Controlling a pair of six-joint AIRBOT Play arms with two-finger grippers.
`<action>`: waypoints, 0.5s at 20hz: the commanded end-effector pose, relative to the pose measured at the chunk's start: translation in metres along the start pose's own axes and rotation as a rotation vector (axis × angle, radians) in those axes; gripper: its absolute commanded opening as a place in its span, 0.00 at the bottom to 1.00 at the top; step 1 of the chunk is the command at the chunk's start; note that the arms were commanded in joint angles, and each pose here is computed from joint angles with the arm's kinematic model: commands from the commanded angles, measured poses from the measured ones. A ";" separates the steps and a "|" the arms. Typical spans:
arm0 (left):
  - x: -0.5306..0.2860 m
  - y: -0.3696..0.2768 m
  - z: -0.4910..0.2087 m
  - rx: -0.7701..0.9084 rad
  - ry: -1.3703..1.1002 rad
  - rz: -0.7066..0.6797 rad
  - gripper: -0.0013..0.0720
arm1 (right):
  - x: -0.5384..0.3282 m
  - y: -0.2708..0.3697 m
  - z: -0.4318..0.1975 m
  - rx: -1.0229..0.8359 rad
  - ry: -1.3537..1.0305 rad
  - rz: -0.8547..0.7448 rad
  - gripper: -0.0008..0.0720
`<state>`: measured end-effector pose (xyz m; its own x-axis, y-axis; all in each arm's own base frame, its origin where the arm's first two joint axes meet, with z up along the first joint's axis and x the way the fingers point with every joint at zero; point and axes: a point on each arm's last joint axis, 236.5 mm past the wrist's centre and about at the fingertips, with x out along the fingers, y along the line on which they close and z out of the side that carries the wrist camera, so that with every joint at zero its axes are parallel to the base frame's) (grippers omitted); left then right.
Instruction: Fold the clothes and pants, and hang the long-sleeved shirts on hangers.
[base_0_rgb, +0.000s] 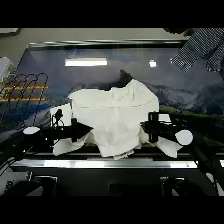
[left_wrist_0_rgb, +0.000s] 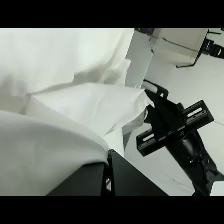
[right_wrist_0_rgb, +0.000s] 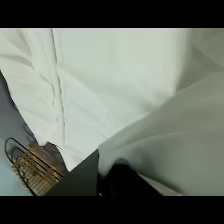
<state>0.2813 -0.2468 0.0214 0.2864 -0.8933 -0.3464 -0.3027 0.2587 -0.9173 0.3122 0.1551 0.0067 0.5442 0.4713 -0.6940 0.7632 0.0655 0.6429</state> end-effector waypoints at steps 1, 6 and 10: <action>0.011 -0.006 0.052 0.016 -0.091 0.012 0.04 | 0.020 0.026 0.022 0.145 -0.050 0.114 0.05; 0.031 -0.004 0.093 -0.014 -0.106 0.029 0.04 | 0.050 0.012 0.036 0.272 -0.066 0.076 0.05; 0.045 0.008 0.108 -0.052 -0.089 0.047 0.04 | 0.063 0.002 0.046 0.301 -0.089 0.051 0.05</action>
<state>0.3770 -0.2438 -0.0095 0.3567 -0.8463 -0.3957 -0.3370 0.2785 -0.8994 0.3585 0.1476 -0.0399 0.5995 0.4062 -0.6896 0.7939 -0.1928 0.5767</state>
